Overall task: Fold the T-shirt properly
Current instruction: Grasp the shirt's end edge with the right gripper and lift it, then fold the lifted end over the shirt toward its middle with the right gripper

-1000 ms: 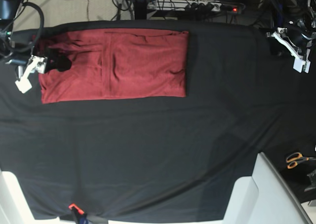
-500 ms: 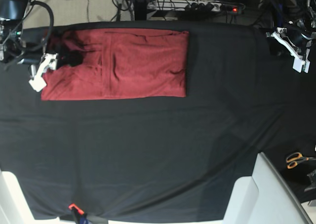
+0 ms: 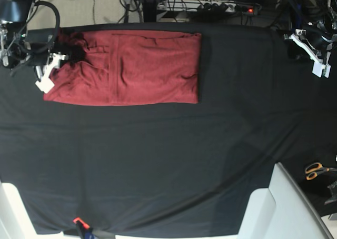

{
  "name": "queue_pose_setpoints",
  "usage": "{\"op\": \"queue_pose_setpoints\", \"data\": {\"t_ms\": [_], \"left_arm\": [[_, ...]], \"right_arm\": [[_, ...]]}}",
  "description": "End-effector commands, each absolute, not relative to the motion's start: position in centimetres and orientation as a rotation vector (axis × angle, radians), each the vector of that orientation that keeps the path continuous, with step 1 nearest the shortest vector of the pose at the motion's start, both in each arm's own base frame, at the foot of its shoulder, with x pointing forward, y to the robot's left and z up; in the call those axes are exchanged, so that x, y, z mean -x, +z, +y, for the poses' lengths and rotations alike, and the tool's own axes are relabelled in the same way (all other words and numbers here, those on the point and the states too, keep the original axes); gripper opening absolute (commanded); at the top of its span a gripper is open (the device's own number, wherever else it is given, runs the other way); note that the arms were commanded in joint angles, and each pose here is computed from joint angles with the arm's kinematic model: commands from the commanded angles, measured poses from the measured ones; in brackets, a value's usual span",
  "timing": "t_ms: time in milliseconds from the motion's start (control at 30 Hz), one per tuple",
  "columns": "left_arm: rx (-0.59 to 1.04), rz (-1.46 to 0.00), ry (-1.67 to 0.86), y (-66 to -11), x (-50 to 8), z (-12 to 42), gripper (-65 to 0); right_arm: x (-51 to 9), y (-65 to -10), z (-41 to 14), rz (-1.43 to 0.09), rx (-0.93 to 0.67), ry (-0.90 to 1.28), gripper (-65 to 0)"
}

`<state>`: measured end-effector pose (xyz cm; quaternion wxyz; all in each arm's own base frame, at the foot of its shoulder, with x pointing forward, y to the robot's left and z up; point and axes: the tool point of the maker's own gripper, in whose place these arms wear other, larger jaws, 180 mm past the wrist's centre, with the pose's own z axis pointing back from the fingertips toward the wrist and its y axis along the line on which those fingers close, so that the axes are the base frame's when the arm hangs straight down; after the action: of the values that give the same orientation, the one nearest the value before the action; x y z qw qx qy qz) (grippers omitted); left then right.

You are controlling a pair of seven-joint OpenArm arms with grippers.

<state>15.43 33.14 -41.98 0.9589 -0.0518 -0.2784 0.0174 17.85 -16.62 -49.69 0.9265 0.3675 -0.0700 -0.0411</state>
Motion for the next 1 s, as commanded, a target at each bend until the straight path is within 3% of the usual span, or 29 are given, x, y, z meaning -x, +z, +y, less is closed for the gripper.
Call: {"op": "queue_pose_setpoints", "data": {"t_ms": [0,300,500,967], "left_arm": [[0.094,-0.598,0.025,-41.0,-16.1,33.7,-65.0],[0.094,-0.598,0.026,-41.0,-16.1,33.7,-65.0],[0.091,-0.599,0.027,-40.9,-16.1,33.8,-65.0],[0.092,-0.6,0.025,-40.9,-16.2,33.8,-65.0]], "right_arm": [[-19.5,-48.4,-17.1,-0.199,-0.739,-0.041,-64.8],[-21.6,-44.1,-13.0,-0.326,-0.708,0.227,-64.8],[-21.1,-42.8,-8.5,-0.314,-0.736,0.412,-64.8],[-21.6,-41.3,0.3,-0.227,-0.806,0.404,-64.8]]}}
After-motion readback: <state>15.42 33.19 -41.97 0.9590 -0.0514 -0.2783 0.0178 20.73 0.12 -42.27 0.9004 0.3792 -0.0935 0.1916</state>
